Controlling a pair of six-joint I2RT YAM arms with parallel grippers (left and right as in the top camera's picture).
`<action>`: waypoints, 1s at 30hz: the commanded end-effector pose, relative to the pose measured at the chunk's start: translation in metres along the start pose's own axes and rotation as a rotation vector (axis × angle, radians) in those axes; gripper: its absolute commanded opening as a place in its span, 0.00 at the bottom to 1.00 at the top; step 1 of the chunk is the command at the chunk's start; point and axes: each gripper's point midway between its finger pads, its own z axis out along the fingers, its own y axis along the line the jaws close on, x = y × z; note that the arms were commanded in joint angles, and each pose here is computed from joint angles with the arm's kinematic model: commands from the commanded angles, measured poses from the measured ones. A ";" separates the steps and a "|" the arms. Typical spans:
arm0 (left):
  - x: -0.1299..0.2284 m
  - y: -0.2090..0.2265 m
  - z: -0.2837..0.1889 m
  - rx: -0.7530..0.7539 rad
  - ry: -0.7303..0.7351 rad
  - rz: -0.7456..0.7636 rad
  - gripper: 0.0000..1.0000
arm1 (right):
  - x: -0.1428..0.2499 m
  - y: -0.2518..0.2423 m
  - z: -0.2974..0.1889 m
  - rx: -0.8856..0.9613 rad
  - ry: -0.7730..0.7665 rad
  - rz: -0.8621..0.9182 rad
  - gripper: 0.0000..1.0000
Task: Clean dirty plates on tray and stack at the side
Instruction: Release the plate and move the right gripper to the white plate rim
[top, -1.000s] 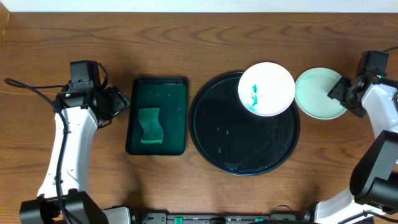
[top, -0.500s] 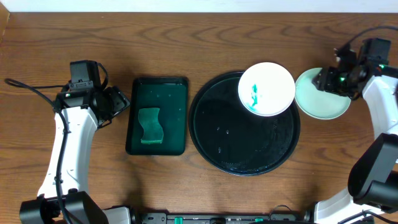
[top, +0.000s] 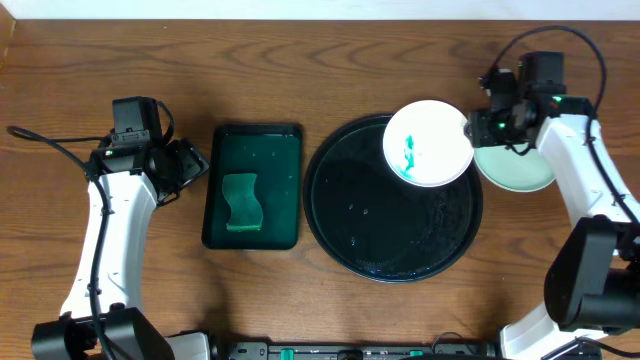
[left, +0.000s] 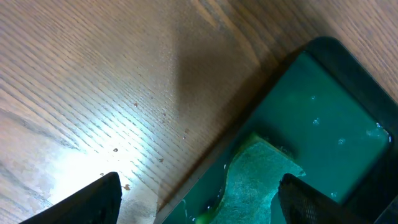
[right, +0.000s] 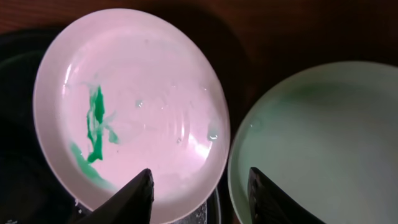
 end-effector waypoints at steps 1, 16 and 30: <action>-0.007 0.000 -0.005 -0.003 -0.023 -0.009 0.81 | -0.004 -0.006 0.002 0.081 0.004 -0.043 0.46; -0.007 0.000 -0.005 -0.003 -0.023 -0.009 0.81 | 0.015 -0.010 0.034 0.083 0.096 -0.035 0.41; -0.007 0.000 -0.005 -0.003 -0.023 -0.009 0.81 | 0.022 -0.012 0.044 0.085 0.126 -0.008 0.02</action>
